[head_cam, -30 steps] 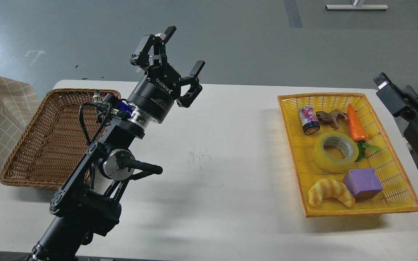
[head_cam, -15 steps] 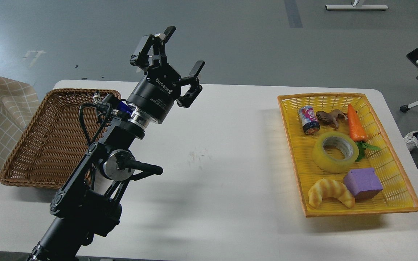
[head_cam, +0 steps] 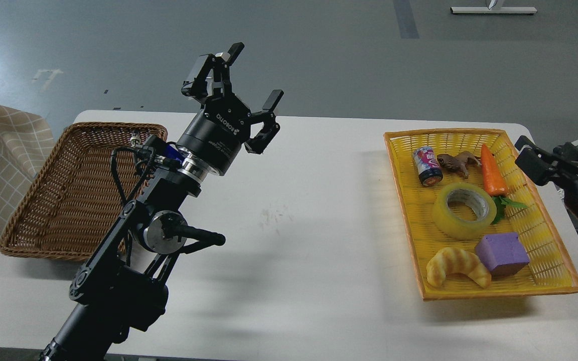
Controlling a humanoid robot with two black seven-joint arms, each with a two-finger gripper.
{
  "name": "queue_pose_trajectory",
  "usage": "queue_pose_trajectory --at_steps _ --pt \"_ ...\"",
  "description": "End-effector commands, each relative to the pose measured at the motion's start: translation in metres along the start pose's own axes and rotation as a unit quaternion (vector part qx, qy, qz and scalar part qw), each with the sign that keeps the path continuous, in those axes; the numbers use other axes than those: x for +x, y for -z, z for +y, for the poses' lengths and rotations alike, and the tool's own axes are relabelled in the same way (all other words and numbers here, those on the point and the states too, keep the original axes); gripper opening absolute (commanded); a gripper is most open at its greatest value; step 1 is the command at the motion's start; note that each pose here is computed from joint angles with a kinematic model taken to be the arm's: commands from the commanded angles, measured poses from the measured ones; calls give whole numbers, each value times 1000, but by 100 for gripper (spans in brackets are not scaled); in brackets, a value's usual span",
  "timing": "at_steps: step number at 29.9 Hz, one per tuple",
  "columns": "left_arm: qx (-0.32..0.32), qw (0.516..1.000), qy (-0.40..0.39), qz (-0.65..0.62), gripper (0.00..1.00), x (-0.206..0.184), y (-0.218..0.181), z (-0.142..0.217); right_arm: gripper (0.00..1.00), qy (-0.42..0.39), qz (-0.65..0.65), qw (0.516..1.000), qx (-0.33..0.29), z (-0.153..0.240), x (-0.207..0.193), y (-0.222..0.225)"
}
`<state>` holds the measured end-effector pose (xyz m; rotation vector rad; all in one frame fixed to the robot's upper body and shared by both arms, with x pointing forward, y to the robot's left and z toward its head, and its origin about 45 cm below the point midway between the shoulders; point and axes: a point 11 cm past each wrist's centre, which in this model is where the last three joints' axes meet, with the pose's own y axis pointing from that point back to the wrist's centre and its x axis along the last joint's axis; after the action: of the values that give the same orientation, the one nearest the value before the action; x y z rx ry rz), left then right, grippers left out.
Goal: Place and transfer tape with both arms
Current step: 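Reach the right gripper into the tray and grasp the tape roll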
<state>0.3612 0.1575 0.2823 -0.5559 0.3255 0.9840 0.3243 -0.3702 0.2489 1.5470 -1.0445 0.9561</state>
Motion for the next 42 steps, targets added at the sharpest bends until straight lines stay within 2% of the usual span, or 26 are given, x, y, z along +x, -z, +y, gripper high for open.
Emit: queue_pose_trajectory --at_steps 1,6,10,13,26,32,38,42 --pt "1 1000 0 0 100 0 1 0 91 39 5 999 17 -9 -7 14" --pt "3 1000 -3 0 100 1 2 1 91 49 2 998 37 -19 -4 32" --pt "4 1000 -4 1 100 2 3 2 92 82 10 996 19 -31 -26 27" --pt "4 1000 -5 2 100 2 3 2 96 102 23 994 4 -37 -40 20" --pt "2 1000 -5 1 100 3 1 1 98 112 1 993 29 -49 -53 47" --pt "1 1000 -12 3 100 7 1 3 96 113 -11 993 30 -54 -58 51" --pt "2 1000 -9 2 100 6 1 3 84 117 -12 993 27 -55 -61 50" --pt "1 1000 -9 2 100 6 1 3 84 130 -9 991 29 -55 -70 52"
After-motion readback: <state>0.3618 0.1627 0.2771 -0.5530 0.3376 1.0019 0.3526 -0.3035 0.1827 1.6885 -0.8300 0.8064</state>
